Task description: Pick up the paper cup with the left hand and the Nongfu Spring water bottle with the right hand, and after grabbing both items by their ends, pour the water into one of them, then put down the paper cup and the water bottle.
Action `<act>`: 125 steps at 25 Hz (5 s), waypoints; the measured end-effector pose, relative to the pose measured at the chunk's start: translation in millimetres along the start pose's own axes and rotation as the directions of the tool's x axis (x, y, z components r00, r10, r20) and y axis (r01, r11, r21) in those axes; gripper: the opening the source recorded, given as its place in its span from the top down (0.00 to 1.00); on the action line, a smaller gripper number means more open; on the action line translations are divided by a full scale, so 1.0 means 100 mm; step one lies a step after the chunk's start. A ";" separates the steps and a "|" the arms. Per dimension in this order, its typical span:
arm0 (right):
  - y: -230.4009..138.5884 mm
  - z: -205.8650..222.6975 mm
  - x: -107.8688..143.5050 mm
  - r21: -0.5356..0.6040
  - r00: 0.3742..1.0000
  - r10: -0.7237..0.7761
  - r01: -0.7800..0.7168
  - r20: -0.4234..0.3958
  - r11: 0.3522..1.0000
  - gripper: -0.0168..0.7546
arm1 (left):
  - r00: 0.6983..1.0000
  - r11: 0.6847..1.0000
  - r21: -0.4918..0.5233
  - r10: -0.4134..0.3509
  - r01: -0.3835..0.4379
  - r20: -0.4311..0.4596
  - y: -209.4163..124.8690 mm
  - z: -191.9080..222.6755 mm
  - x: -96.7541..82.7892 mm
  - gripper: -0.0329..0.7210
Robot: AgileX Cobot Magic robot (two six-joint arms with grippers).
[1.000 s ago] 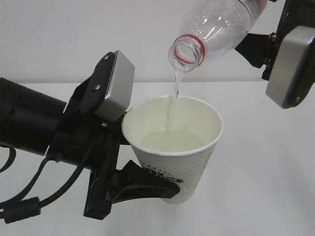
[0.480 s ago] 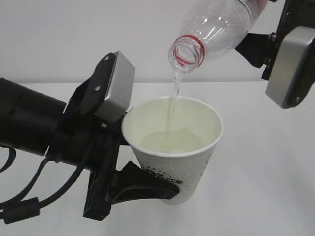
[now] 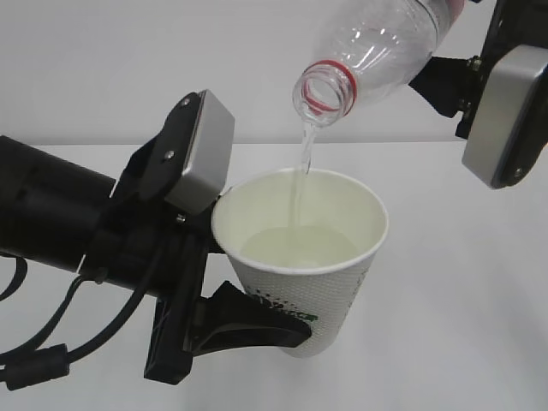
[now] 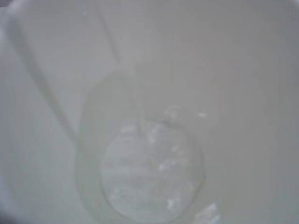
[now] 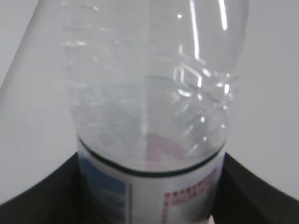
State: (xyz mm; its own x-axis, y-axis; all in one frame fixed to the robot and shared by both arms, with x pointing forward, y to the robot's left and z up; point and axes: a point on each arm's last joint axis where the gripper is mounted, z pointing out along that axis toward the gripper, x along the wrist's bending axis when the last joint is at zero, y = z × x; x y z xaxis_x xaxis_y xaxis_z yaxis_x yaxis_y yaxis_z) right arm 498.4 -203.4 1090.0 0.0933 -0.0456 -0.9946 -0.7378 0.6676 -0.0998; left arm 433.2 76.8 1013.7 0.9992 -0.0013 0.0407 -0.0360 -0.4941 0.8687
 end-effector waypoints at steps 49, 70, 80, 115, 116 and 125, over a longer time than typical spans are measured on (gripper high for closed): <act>0.00 0.00 -0.01 0.002 1.000 0.001 -0.001 0.006 1.000 0.31 | 1.000 1.000 0.014 0.001 -0.001 -0.028 -0.01 0.00 0.03 0.30; 0.00 0.00 -0.01 -0.002 0.969 0.246 -0.246 0.009 0.969 0.31 | 0.999 1.000 0.018 0.002 -0.001 -0.039 -0.02 0.00 0.04 0.30; 0.00 0.00 -0.01 -0.006 0.913 0.408 -0.408 0.009 0.913 0.31 | 0.999 1.000 0.018 0.002 -0.001 -0.040 -0.02 0.00 0.04 0.30; -0.16 -0.01 -0.02 0.065 0.495 0.854 -0.869 0.163 0.491 0.31 | 0.999 1.000 0.017 -0.001 0.002 -0.043 -0.02 0.00 0.04 0.30; -0.18 -0.02 -0.02 0.081 0.479 0.859 -0.877 0.182 0.473 0.31 | 0.999 1.000 0.017 -0.001 0.002 -0.043 -0.02 0.00 0.04 0.30; -0.30 -0.05 0.01 0.128 0.362 0.881 -0.932 0.303 0.339 0.31 | 0.999 1.000 0.008 -0.012 0.012 -0.047 -0.01 0.00 0.04 0.30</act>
State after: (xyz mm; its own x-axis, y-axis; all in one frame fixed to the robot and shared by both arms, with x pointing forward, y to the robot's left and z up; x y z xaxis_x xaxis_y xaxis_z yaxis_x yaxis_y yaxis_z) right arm 517.3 -226.7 1092.2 -0.4141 0.7969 -0.4398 -0.2519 0.3640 0.8967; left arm 437.5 77.3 1013.2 0.9976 0.0451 0.0534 -0.0237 -0.5009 0.8652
